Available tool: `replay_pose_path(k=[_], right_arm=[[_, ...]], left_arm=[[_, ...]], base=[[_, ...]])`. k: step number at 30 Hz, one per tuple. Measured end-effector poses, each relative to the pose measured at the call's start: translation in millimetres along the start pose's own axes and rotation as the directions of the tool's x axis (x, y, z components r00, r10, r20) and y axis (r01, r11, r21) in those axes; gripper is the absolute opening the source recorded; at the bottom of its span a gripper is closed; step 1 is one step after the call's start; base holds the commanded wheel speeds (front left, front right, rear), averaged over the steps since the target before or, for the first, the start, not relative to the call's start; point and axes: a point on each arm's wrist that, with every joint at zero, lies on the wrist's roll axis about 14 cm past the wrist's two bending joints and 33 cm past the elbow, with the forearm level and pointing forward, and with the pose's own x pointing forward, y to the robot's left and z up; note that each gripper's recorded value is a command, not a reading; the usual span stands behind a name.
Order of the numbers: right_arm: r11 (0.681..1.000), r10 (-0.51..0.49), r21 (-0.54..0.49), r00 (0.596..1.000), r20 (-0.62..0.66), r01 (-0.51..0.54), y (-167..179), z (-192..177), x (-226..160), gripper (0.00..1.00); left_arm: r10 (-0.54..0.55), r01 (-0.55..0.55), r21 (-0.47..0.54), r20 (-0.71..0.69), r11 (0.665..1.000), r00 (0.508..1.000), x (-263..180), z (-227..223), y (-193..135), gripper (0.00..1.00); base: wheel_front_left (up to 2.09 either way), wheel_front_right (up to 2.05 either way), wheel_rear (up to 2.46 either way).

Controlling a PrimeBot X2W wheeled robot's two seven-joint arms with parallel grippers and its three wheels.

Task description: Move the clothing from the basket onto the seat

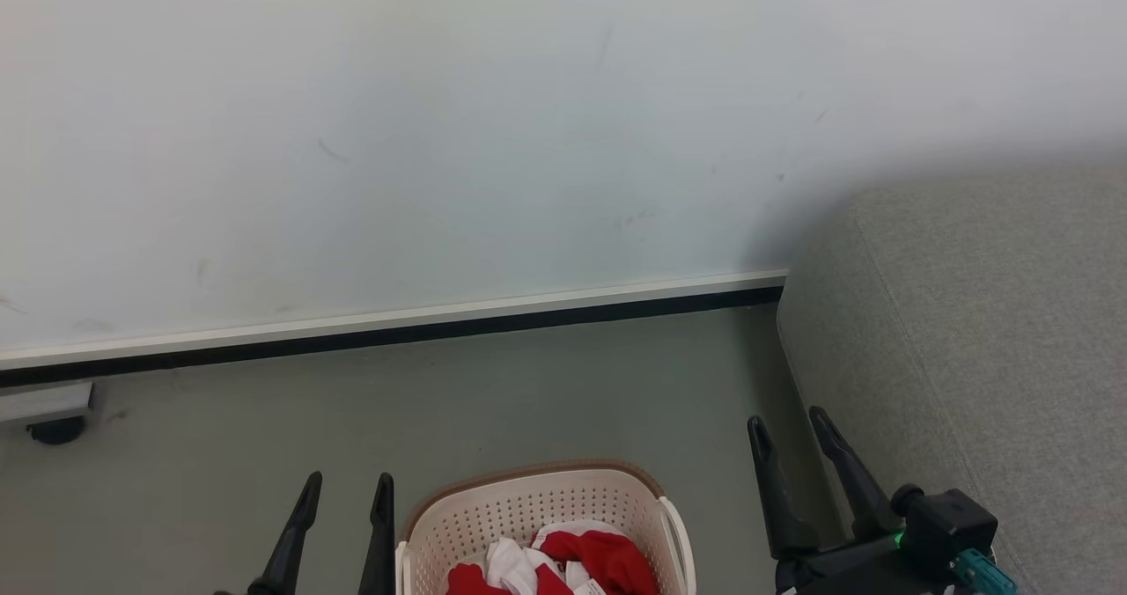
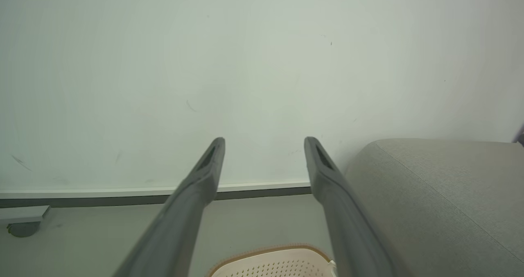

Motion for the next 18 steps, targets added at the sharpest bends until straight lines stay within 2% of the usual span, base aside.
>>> replay_pose_path(k=[12, 18], right_arm=[[0.998, 0.030, -0.062, 0.999, 0.025, -0.028, 7.5, 3.7, 2.0, 1.00], [0.998, 0.009, -0.061, 1.000, 0.028, -0.007, 3.7, 1.4, 1.0, 1.00]], left_arm=[[-0.020, 0.018, 0.088, 0.028, 0.996, 0.999, 1.6, 5.7, -4.2, 1.00], [-0.018, 0.013, 0.111, 0.039, 0.994, 0.999, 2.1, 7.8, -3.7, 1.00]], base=[[0.00, 0.00, 0.00], [0.00, 0.00, 0.00]])
